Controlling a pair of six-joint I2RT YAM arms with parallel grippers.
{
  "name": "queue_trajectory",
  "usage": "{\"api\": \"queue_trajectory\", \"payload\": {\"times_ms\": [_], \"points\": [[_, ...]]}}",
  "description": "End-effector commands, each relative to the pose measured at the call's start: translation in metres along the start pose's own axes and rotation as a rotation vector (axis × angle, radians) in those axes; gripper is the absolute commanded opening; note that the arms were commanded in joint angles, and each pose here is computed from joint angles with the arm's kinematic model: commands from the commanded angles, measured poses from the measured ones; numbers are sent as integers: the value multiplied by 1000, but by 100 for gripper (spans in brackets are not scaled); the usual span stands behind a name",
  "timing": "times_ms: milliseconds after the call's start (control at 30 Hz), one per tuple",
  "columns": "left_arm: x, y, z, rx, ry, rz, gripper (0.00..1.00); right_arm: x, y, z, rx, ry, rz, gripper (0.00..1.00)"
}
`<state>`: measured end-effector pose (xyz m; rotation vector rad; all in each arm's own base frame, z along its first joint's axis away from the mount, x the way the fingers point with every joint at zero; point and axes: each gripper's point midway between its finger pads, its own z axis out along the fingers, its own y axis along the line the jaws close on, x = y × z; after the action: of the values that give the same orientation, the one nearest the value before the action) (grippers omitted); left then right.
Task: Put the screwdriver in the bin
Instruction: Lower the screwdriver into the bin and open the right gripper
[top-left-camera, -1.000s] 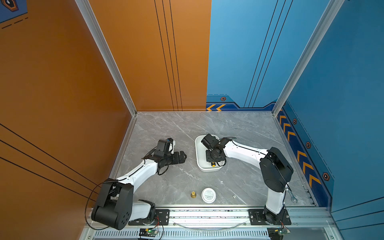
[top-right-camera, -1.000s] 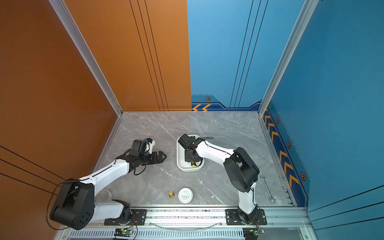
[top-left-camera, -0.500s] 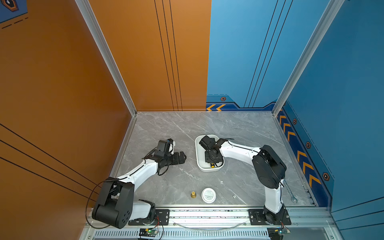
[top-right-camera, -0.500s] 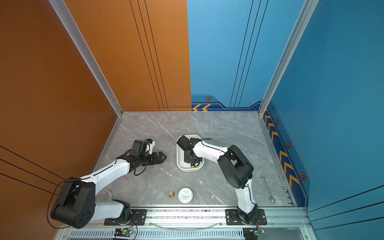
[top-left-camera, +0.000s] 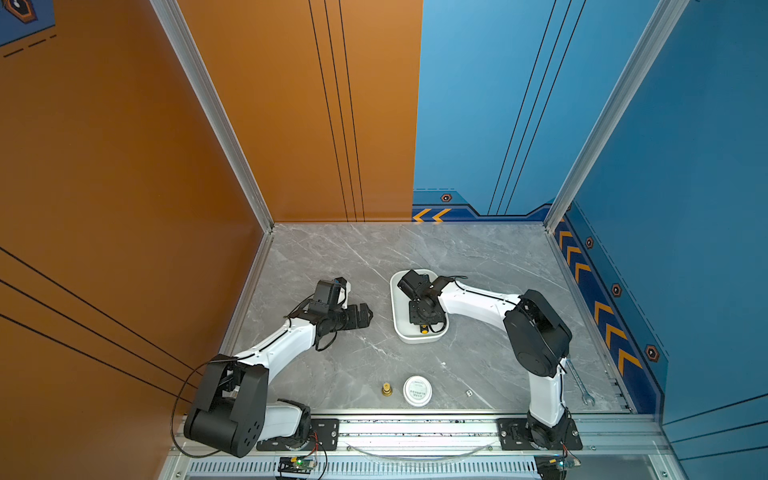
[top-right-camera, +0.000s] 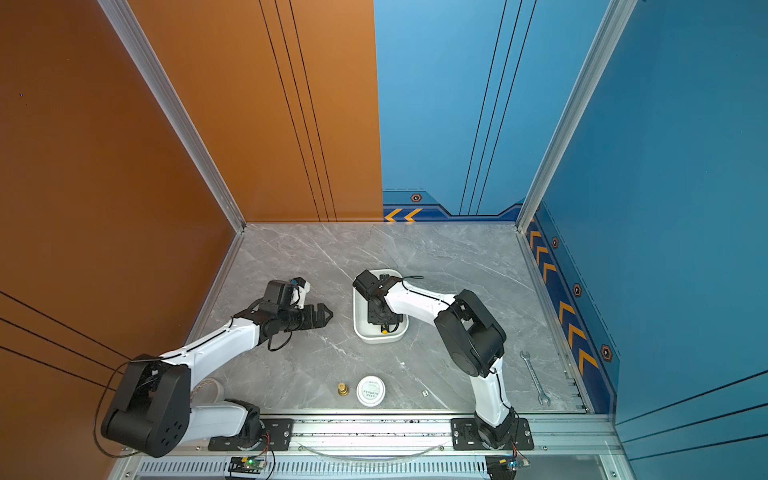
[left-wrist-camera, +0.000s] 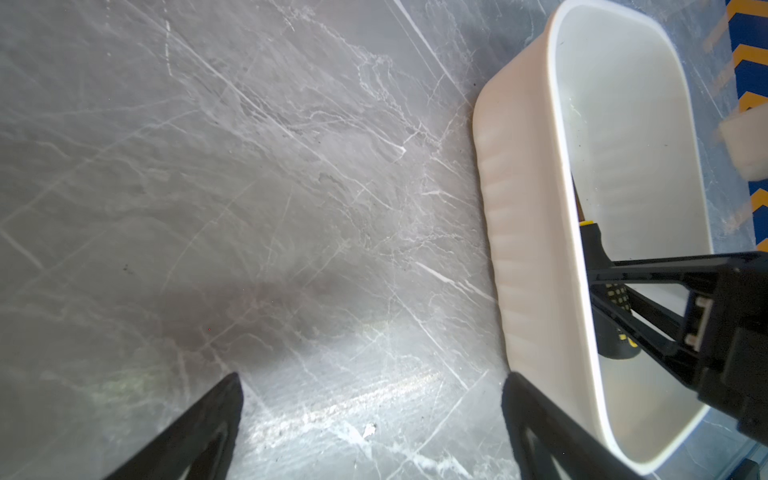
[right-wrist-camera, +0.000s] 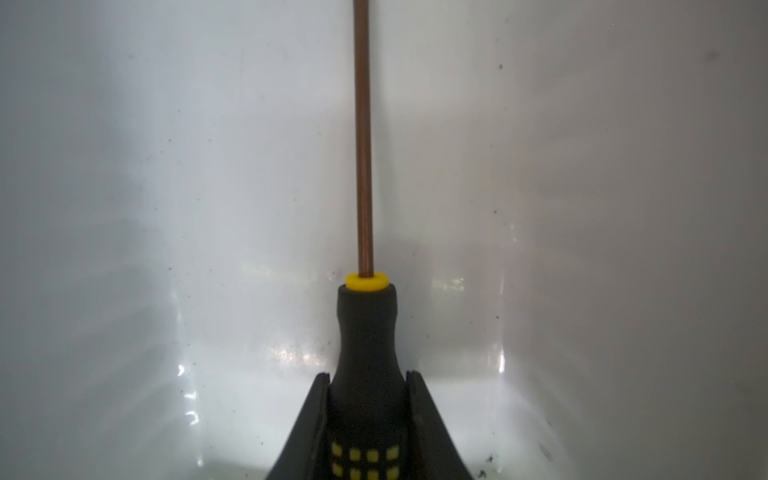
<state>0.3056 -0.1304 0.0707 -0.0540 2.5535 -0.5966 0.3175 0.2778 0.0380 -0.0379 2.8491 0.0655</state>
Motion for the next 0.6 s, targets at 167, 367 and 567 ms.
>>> {"api": "queue_trajectory", "payload": {"times_ms": [167, 367, 567], "points": [[8, 5, 2, -21, 16, 19, 98, -4, 7, 0, 12, -24, -8, 50], [5, 8, 2, -34, -9, 17, 98, -11, 12, -21, -11, -74, -29, 55], [-4, 11, -8, -62, -71, 26, 98, -22, 15, -73, -90, -161, -66, 59]]}}
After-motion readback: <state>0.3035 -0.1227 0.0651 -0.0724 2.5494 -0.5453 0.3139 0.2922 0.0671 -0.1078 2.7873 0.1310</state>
